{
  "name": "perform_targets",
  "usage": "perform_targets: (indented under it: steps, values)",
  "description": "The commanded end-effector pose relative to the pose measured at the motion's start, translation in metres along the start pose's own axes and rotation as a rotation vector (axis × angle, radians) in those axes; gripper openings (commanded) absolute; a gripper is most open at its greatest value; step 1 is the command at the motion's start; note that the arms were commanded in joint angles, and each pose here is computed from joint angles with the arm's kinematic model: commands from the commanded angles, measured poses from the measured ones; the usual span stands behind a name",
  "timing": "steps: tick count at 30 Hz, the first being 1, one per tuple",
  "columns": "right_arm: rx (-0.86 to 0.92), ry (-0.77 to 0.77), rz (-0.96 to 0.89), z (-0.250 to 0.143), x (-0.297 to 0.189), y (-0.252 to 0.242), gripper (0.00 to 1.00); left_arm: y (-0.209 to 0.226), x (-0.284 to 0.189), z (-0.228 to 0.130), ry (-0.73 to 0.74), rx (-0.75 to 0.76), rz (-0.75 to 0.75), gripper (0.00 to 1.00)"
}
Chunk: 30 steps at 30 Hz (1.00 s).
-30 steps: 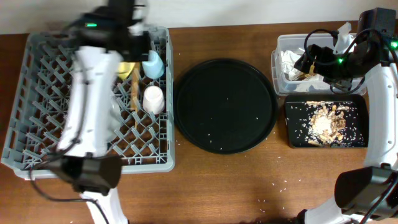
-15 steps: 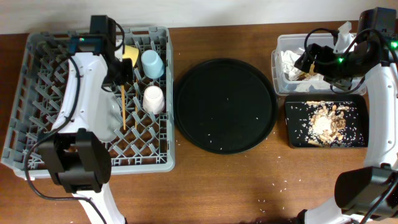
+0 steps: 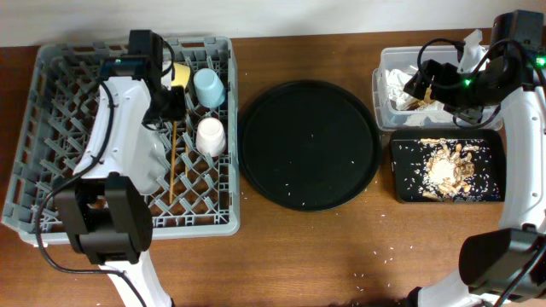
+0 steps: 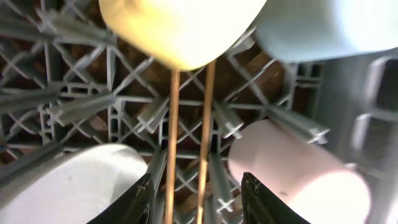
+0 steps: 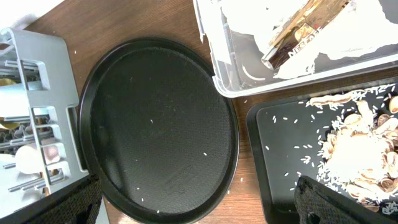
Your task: Sort waste into correct bins and load items into the dishwasher rack
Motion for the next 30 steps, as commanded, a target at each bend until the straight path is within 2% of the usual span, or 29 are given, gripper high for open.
perform_targets:
  steps: [1, 5, 8, 9, 11, 14, 15, 16, 25, 30]
  values:
    - [-0.012, 0.001, -0.007, 0.0, 0.002, 0.0, 1.0, -0.016, -0.036, 0.029, -0.119, 0.019, -0.084, 0.44]
    - [-0.011, 0.001, -0.007, 0.0, 0.002, 0.0, 1.0, -0.047, -0.066, 0.047, -0.197, 0.076, -0.147, 0.44]
    - [-0.012, 0.002, -0.003, 0.0, 0.002, 0.001, 1.0, -0.071, -0.078, 0.053, -0.232, 0.131, -0.163, 0.48]
    - [-0.012, 0.003, -0.001, 0.0, 0.002, 0.001, 1.0, -0.081, -0.082, 0.055, -0.244, 0.151, -0.171, 0.52]
    - [-0.012, 0.003, 0.001, 0.0, 0.002, 0.002, 1.0, -0.099, -0.09, 0.058, -0.272, 0.186, -0.185, 0.74]
    - [-0.016, 0.004, 0.007, -0.003, -0.007, 0.005, 1.0, -0.114, -0.096, 0.061, -0.294, 0.215, -0.197, 0.86]
    - [-0.032, -0.002, 0.01, -0.004, -0.013, 0.007, 1.0, -0.117, -0.096, 0.06, -0.293, 0.221, -0.199, 0.96]
    - [-0.05, -0.011, 0.012, -0.004, -0.02, 0.01, 1.0, -0.119, -0.096, 0.06, -0.292, 0.225, -0.201, 0.99]
    - [-0.156, -0.216, 0.059, -0.02, -0.118, 0.041, 1.0, -0.12, -0.096, 0.059, -0.291, 0.228, -0.195, 0.99]
    - [-0.285, -0.322, 0.082, -0.059, -0.175, 0.049, 0.99, -0.12, -0.095, 0.059, -0.291, 0.228, -0.195, 0.99]
Point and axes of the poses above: each gripper's point midway between its finger pads, its own x axis out along the fingers, its own y axis along the line the jaws close on, z = x × y, the point moved 2 cm from there along -x, back along the fingers, and after that the axes turned 10 degrees about x, right-handed, at the moved point
